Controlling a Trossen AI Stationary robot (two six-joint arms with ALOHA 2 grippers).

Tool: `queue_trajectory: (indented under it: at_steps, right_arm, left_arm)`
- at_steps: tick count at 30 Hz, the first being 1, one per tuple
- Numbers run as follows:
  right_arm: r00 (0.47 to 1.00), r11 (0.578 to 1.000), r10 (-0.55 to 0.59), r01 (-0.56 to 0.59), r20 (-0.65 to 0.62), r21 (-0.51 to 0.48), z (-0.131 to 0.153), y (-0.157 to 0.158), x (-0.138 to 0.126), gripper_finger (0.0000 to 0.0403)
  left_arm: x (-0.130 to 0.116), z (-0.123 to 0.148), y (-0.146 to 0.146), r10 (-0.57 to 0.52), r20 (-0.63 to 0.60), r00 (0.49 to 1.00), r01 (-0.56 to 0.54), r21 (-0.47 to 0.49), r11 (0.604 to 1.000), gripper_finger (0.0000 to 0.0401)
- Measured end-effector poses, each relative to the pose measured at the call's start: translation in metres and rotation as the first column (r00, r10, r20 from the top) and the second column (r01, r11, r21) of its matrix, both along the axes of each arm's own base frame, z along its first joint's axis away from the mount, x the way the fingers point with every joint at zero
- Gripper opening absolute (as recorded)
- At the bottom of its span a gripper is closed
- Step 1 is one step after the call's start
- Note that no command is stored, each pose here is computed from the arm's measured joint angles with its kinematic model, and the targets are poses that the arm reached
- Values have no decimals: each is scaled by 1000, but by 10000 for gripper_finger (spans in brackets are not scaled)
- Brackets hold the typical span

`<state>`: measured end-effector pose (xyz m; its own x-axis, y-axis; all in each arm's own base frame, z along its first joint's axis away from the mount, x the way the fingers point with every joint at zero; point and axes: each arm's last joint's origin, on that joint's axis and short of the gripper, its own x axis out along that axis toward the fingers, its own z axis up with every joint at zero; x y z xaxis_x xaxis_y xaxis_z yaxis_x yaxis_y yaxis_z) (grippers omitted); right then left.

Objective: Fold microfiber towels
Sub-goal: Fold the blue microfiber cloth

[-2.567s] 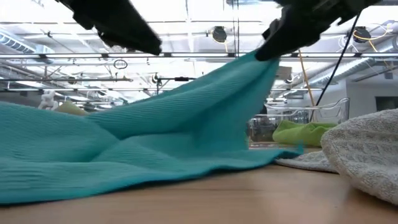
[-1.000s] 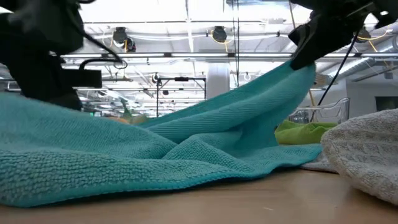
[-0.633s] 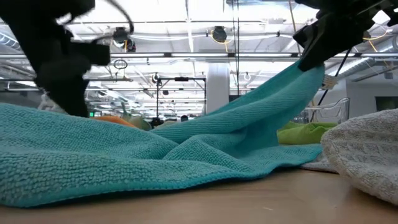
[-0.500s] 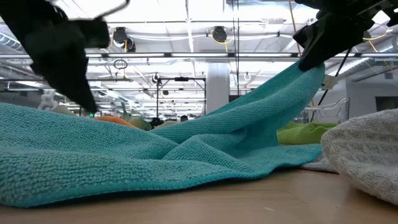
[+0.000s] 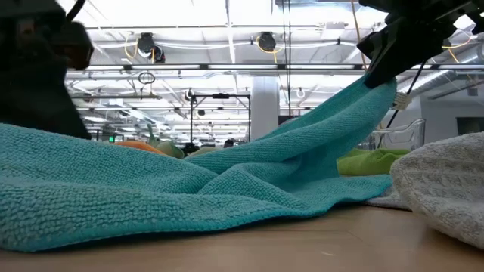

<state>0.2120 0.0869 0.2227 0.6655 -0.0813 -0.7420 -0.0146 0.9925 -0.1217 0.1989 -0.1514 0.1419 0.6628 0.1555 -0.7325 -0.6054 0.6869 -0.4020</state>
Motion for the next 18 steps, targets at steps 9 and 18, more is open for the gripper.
queue_trajectory:
  at_steps: [9, 18]
  right_arm:
    - [1000, 1000, 1, -1, 3, 1, 0, 0, 0, 0]
    - [1000, 1000, 0, 0, 22, 11, 1, 1, 2, 0]
  left_arm:
    - [6, -7, 6, 59, -34, 998, -60, -35, 998, 191]
    - [21, -8, 31, 98, -71, 993, -98, -2, 995, 228]
